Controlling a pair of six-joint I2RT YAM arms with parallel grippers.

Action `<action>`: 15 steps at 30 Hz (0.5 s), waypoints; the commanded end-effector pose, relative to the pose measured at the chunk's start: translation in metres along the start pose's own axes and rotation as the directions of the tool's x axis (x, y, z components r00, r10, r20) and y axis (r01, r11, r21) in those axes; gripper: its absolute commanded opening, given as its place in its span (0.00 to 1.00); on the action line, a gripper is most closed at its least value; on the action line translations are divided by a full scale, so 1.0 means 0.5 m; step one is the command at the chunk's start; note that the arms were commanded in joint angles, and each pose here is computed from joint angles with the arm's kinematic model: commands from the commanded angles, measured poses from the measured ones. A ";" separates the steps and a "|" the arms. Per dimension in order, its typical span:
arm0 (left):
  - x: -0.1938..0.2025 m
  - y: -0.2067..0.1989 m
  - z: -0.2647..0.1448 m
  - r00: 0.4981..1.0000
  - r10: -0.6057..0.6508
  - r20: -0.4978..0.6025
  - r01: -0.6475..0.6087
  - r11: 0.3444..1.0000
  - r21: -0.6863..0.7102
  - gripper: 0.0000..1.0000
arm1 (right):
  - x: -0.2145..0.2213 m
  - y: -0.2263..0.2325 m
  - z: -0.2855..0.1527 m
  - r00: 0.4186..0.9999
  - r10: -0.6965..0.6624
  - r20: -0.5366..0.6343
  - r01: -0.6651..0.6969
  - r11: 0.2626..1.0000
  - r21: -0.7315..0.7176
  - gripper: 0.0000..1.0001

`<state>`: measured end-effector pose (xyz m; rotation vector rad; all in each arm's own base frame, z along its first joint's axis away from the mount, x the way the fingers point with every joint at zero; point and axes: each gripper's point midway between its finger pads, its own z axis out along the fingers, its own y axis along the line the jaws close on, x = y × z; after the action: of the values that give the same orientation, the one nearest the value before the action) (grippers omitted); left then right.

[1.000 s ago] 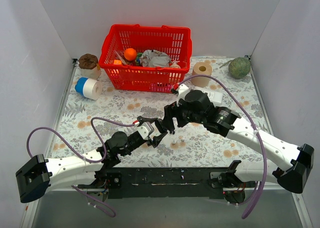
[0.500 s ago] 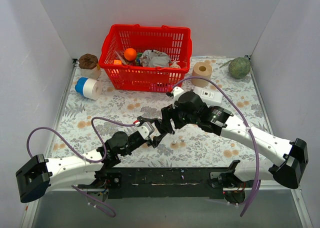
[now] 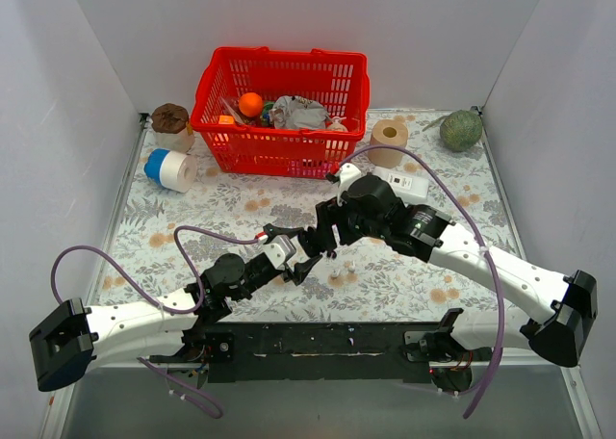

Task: Insert the wireless bluetooth earbuds into the charging case
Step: Open the charging case.

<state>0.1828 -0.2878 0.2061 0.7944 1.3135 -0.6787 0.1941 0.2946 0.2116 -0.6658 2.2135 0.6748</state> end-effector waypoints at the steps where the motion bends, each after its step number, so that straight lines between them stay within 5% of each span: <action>1: -0.025 0.002 -0.001 0.999 -0.008 0.039 0.008 1.000 -0.007 0.00 | -0.059 0.039 -0.034 0.995 -0.006 0.104 0.015 0.996 -0.093 0.74; 15: -0.028 -0.001 0.000 0.999 -0.013 0.047 0.014 1.000 -0.002 0.00 | -0.045 0.064 0.005 0.999 -0.019 0.042 0.025 0.988 -0.154 0.43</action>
<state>0.1823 -0.2881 0.2054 0.7912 1.3186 -0.6850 0.1848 0.3122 0.2099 -0.7401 2.2082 0.7810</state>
